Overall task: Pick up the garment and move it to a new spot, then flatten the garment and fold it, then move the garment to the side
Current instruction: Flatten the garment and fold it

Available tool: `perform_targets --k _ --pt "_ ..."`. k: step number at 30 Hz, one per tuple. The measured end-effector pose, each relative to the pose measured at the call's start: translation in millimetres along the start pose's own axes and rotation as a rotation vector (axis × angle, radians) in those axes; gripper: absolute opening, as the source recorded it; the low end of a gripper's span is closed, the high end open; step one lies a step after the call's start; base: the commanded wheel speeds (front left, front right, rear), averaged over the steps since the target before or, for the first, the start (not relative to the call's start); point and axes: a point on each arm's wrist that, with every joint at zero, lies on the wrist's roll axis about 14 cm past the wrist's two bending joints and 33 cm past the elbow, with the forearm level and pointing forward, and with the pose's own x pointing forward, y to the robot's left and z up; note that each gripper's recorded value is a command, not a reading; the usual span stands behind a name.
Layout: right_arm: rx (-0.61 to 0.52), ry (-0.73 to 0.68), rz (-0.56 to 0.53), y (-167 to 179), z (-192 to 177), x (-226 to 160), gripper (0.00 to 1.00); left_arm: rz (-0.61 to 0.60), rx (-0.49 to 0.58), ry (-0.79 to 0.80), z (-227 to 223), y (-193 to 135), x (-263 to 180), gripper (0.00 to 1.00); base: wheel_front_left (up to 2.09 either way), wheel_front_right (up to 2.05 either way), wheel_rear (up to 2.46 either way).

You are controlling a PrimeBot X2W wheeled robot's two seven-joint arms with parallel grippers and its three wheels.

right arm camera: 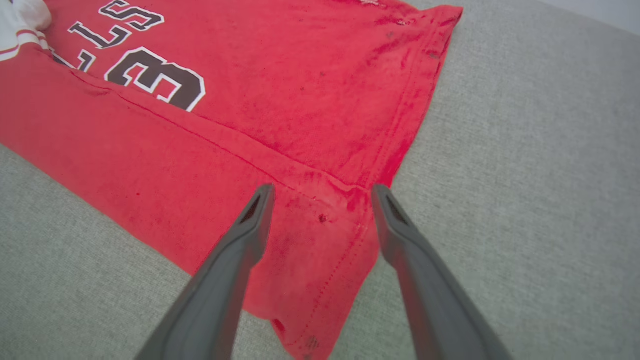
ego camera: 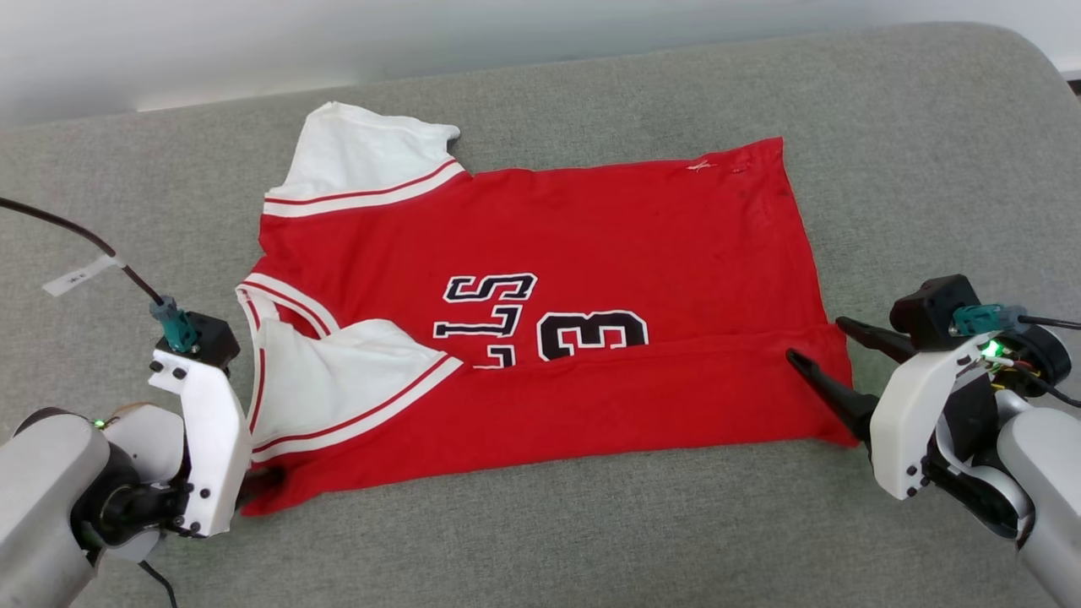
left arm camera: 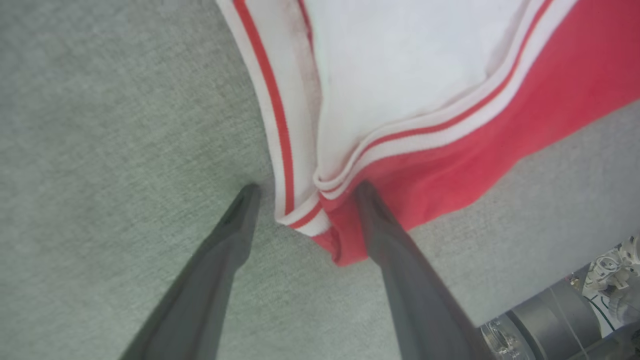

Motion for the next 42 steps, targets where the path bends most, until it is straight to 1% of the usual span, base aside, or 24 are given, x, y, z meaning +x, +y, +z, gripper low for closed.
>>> perform_targets --k 5,6,7,11,14,18,21,23,28,34,37,40,41,42 --pt "0.008 0.015 -0.006 -2.2 -5.3 -0.1 1.0 -0.012 -0.008 0.044 -6.5 3.0 11.1 1.0 0.0 0.0 0.0" --pt "0.009 0.011 -0.007 -3.0 -3.1 0.0 1.0 -0.019 -0.006 0.042 -6.2 1.8 12.1 0.4 0.0 0.0 0.0" --pt "0.006 0.005 -0.008 -3.8 -0.3 -0.1 1.0 -0.024 -0.004 0.038 -5.9 1.4 12.4 0.0 0.0 0.0 0.0" --pt "-0.033 -0.019 -0.019 -10.9 17.2 -3.6 1.0 -0.025 0.001 0.01 -3.7 1.7 9.3 0.0 0.0 0.0 0.0" --pt "-0.085 -0.001 -0.02 -16.6 32.3 -10.3 1.0 -0.032 0.026 -0.009 -1.8 -2.8 4.2 0.0 0.0 0.0 0.0" --pt "-0.142 0.106 -0.018 -25.1 42.3 -22.1 1.0 -0.029 0.056 -0.052 3.3 -4.7 -7.5 0.0 0.0 0.0 0.0" --pt "-0.16 0.262 0.009 -23.5 29.4 -30.2 1.0 -0.026 0.084 -0.077 6.7 -5.4 -15.3 0.0 0.0 0.0 0.0" --pt "-0.151 0.355 0.026 -23.2 20.2 -34.0 1.0 -0.029 0.093 -0.093 10.2 -6.3 -18.4 0.0 0.0 0.0 0.0" --pt "-0.115 0.528 0.063 -18.4 -12.0 -29.4 1.0 -0.047 0.11 -0.121 18.4 -13.1 -18.1 0.0 0.0 0.0 0.0" --pt "-0.046 0.61 0.114 0.0 -49.0 -5.4 1.0 -0.062 0.119 -0.111 16.6 -17.5 -9.4 0.0 0.0 0.0 0.0" --pt "-0.009 0.616 0.14 11.2 -62.0 2.7 1.0 -0.061 0.113 -0.109 15.6 -16.5 -6.9 0.0 0.0 0.0 0.0" --pt "0.013 0.603 0.14 13.6 -67.1 6.3 1.0 -0.062 0.11 -0.113 16.2 -16.4 -5.4 0.0 0.0 0.0 0.0" --pt "0.011 0.594 0.138 13.9 -67.6 6.9 0.7 -0.062 0.108 -0.115 16.3 -16.6 -5.0 0.0 0.0 0.0 0.0" --pt "0.014 0.58 0.138 14.7 -67.1 7.6 0.07 -0.064 0.103 -0.116 15.8 -17.2 -4.5 0.0 0.0 0.0 0.0"
